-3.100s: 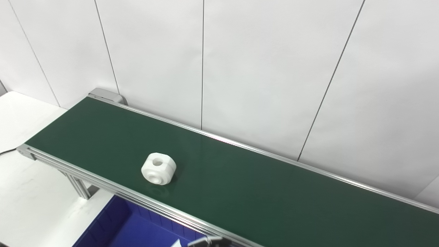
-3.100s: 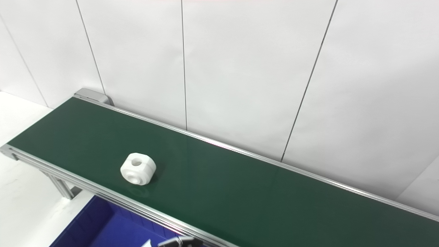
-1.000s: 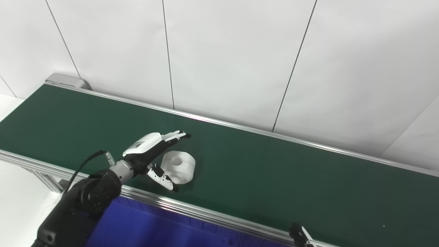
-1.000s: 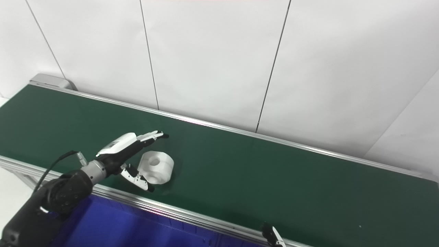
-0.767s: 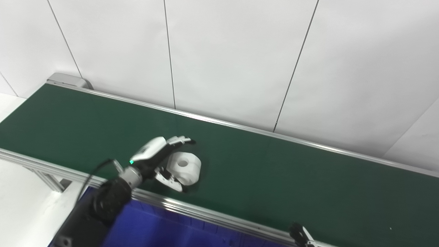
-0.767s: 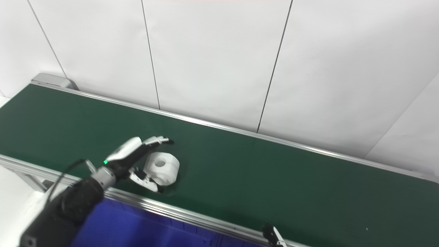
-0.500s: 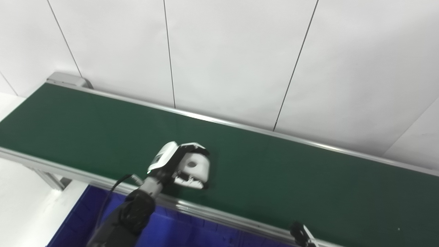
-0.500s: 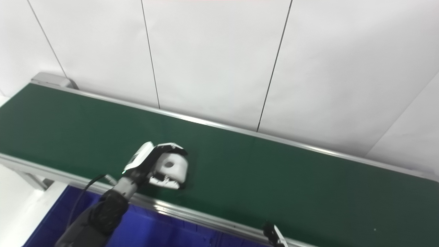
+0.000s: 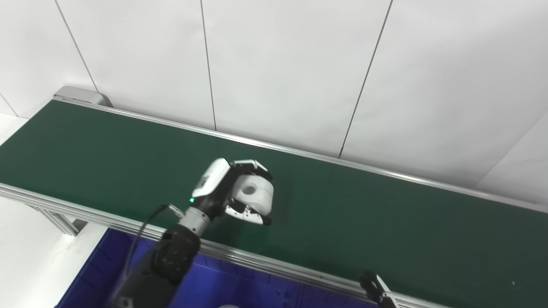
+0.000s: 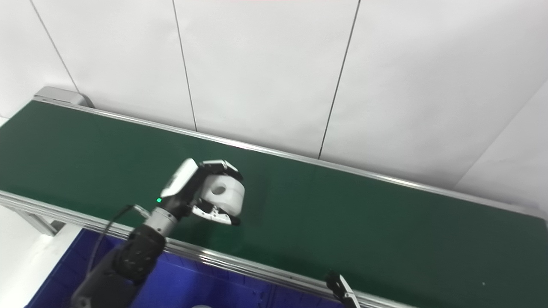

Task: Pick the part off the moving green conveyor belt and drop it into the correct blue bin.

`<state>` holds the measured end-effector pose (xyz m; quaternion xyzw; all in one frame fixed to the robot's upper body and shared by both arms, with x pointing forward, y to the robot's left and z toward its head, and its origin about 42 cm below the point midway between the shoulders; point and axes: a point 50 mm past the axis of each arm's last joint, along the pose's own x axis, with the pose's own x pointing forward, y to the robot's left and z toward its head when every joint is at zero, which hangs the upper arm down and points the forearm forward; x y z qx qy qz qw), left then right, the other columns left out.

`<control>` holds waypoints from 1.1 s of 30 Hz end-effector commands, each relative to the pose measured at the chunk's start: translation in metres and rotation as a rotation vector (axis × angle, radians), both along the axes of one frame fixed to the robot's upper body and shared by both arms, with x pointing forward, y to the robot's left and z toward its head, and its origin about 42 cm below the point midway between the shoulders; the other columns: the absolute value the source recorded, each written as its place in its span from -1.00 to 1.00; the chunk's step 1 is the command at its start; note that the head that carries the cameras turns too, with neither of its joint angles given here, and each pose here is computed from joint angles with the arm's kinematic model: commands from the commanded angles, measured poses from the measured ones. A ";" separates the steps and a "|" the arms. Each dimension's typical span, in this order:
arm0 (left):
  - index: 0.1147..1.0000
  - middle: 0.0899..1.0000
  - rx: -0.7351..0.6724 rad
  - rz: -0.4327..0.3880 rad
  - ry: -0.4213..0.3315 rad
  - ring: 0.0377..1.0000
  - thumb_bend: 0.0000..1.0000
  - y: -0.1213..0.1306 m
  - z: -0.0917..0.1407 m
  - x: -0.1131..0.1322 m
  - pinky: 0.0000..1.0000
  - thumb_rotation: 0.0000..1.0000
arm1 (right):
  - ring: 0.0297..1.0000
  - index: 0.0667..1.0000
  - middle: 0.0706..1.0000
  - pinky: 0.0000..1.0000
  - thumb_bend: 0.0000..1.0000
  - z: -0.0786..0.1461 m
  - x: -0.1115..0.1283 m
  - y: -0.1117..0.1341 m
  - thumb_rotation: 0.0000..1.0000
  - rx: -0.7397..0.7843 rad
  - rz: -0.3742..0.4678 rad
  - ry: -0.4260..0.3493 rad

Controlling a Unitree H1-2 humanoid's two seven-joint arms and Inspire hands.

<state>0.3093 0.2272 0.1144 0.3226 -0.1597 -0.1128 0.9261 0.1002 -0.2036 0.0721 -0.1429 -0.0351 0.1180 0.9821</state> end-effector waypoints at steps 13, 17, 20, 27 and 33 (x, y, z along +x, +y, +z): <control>-0.03 -0.11 -0.191 -0.131 0.077 -0.23 -0.01 0.029 0.005 -0.103 -0.19 -1.00 | 0.68 0.80 0.73 0.63 0.59 0.026 0.005 0.015 0.03 0.024 -0.014 -0.049; -0.04 -0.11 -0.208 -0.124 0.149 -0.23 -0.01 0.029 -0.011 -0.125 -0.19 -1.00 | 0.71 0.80 0.72 0.67 0.60 0.031 0.007 0.017 0.03 0.022 -0.019 -0.032; -0.07 -0.10 -0.120 -0.152 0.170 -0.21 0.00 0.027 -0.017 -0.136 -0.16 -1.00 | 0.69 0.80 0.71 0.64 0.58 0.033 0.008 0.017 0.06 0.013 -0.023 -0.025; -0.09 -0.08 0.133 -0.292 0.242 -0.22 0.00 0.016 -0.020 -0.147 -0.13 -1.00 | 0.69 0.80 0.72 0.64 0.56 0.034 0.006 0.015 0.06 0.018 -0.027 -0.026; -0.09 -0.06 0.277 -0.314 0.335 -0.24 -0.01 0.011 -0.020 -0.147 -0.13 -1.00 | 0.69 0.79 0.71 0.63 0.55 0.035 0.005 0.015 0.07 0.020 -0.032 -0.035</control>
